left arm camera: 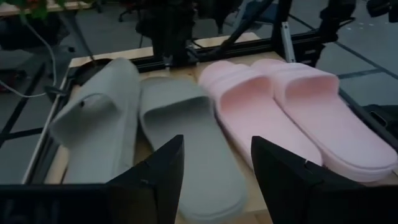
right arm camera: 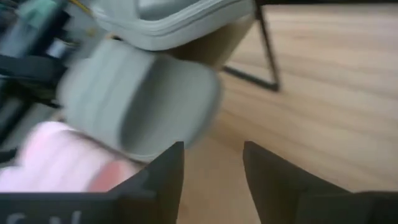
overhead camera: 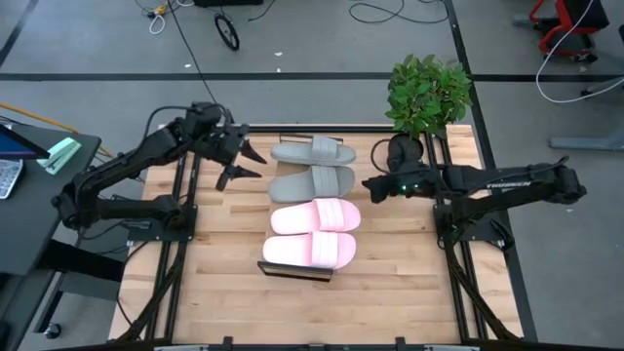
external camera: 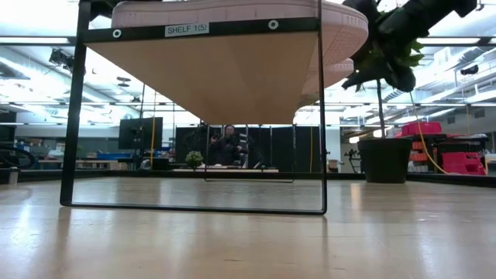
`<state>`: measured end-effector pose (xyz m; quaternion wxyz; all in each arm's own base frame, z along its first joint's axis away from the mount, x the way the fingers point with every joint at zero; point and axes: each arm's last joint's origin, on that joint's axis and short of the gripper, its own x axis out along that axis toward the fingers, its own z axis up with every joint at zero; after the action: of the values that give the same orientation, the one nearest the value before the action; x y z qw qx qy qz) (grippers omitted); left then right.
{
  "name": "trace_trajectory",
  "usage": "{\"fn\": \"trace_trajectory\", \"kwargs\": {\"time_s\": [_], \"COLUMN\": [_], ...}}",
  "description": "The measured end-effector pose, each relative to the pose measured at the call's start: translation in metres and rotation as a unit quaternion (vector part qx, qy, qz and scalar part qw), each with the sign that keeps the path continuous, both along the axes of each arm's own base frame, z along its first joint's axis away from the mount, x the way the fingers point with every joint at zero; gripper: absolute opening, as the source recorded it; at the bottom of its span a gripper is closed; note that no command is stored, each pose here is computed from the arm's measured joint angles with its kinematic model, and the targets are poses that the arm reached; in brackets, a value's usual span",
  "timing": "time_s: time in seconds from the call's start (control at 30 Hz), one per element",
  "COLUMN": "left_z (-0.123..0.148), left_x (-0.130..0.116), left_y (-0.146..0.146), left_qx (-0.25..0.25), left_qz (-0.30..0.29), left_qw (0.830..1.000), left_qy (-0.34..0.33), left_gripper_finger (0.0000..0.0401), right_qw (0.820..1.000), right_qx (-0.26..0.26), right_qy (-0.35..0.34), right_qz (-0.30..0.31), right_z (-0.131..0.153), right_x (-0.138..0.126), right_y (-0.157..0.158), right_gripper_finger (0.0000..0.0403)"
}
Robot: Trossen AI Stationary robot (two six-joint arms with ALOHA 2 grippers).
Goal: Pick and place slides into the shelf
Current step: Adjust the gray slides on the shelf
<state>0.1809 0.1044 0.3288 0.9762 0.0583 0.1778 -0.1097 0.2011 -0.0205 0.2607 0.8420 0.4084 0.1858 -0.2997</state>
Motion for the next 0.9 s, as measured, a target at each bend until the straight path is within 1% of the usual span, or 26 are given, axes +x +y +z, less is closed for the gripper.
{"fn": "trace_trajectory", "kwargs": {"time_s": [0.13, 0.3, 0.43, 0.57, 0.77, 0.9], "left_z": [0.000, 0.000, 0.000, 0.000, 0.000, 0.000], "left_x": [0.003, 0.006, 0.006, 0.006, 0.006, 0.006], "left_y": [-0.006, -0.010, -0.011, -0.011, -0.011, -0.011], "left_qx": [0.000, 0.002, 0.002, 0.002, 0.003, 0.003], "left_qz": [-0.015, -0.029, -0.030, -0.030, -0.030, -0.030], "left_qw": [1.000, 1.000, 1.000, 1.000, 1.000, 1.000], "left_qy": [0.000, -0.001, -0.001, -0.001, -0.001, -0.002], "left_gripper_finger": [0.0192, 0.0192, 0.0191, 0.0191, 0.0190, 0.0191], "right_qw": [0.997, 0.990, 0.985, 0.980, 0.974, 0.976], "right_qx": [0.043, 0.091, 0.116, 0.144, 0.154, 0.154], "right_qy": [-0.060, -0.111, -0.120, -0.129, -0.164, -0.153], "right_qz": [0.016, -0.008, -0.036, -0.043, -0.020, -0.021], "right_z": [-0.007, -0.018, -0.022, -0.022, -0.017, -0.020], "right_x": [0.000, 0.001, -0.001, -0.001, 0.006, 0.007], "right_y": [0.000, -0.007, -0.012, -0.014, -0.014, -0.014], "right_gripper_finger": [0.0153, 0.0138, 0.0132, 0.0131, 0.0132, 0.0132]}}
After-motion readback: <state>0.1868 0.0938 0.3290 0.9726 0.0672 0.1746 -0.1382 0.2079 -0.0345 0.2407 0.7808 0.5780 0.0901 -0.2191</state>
